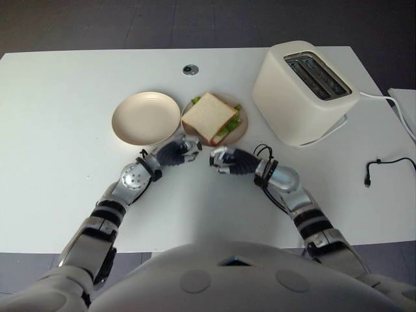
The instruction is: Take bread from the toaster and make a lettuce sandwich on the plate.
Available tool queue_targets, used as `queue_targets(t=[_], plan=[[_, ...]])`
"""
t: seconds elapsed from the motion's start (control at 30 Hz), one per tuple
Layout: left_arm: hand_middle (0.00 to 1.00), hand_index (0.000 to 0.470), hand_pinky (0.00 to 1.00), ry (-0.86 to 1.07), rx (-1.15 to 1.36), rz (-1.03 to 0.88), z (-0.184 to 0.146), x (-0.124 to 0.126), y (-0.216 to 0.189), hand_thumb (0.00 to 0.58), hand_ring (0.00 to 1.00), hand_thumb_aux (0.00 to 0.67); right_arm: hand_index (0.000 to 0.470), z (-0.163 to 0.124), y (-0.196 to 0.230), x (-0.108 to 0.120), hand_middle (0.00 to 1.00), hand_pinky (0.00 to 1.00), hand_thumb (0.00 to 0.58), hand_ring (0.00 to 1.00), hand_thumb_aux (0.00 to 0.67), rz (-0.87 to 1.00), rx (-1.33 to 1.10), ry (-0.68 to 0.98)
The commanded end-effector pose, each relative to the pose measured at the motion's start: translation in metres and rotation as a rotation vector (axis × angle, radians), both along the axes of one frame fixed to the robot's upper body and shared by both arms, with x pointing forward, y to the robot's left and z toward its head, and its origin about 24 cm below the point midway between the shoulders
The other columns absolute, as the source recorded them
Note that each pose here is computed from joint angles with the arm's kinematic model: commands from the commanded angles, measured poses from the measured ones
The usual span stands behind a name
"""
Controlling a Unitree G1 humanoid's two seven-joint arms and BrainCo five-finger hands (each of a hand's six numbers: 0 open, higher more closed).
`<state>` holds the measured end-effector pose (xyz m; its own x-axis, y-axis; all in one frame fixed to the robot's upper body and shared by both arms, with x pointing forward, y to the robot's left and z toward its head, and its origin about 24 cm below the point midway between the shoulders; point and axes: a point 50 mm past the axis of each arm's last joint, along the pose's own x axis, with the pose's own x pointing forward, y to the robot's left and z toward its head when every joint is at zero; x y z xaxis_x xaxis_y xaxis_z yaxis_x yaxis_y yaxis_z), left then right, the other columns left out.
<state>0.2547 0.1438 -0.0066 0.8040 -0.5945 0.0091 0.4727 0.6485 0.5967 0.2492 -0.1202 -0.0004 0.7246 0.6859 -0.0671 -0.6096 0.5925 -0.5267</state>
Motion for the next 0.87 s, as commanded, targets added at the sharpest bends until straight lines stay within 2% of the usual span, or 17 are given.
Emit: queue_targets(t=[0.03,0.07,0.1,0.13,0.3,0.4,0.57,0.87], plan=[[0.52,0.0,0.52,0.007,-0.057,0.17,-0.016,-0.002,0.001,0.0,0.52,0.0,0.47,0.001,-0.01,0.026,1.0,1.0,0.58,1.0,0.67,-0.266,-0.011,-0.147],[0.0,0.0,0.0,-0.053,-0.128,0.186,-0.008,-0.002,0.0,0.0,0.0,0.0,0.265,0.01,-0.012,0.03,1.0,1.0,0.47,1.0,0.378,-0.319,0.061,-0.201],[0.0,0.0,0.0,-0.098,-0.202,0.194,-0.001,-0.004,-0.002,0.0,0.0,0.0,0.0,0.018,-0.014,0.032,0.8,0.8,0.0,0.8,0.0,-0.349,0.132,-0.243],[0.0,0.0,0.0,-0.137,-0.276,0.181,0.007,-0.007,-0.004,0.0,0.0,0.0,0.0,0.027,-0.019,0.032,0.0,0.0,0.0,0.0,0.0,-0.367,0.216,-0.283],[0.0,0.0,0.0,-0.254,-0.623,0.085,0.042,-0.027,-0.014,0.0,0.0,0.0,0.0,0.078,-0.044,0.015,0.0,0.0,0.0,0.0,0.0,-0.314,0.611,-0.386],[0.0,0.0,0.0,-0.26,-0.865,0.053,0.068,-0.038,-0.006,0.0,0.0,0.0,0.0,0.096,-0.051,-0.006,0.0,0.0,0.0,0.0,0.0,-0.184,0.825,-0.304],[0.0,0.0,0.0,-0.148,-0.997,-0.031,0.069,-0.06,0.012,0.0,0.0,0.0,0.0,0.085,-0.05,-0.04,0.0,0.0,0.0,0.0,0.0,0.075,1.03,-0.036],[0.0,0.0,0.0,-0.084,-1.014,-0.061,0.06,-0.05,0.009,0.0,0.0,0.0,0.0,0.076,-0.049,-0.037,0.0,0.0,0.0,0.0,0.0,0.146,1.08,0.061]])
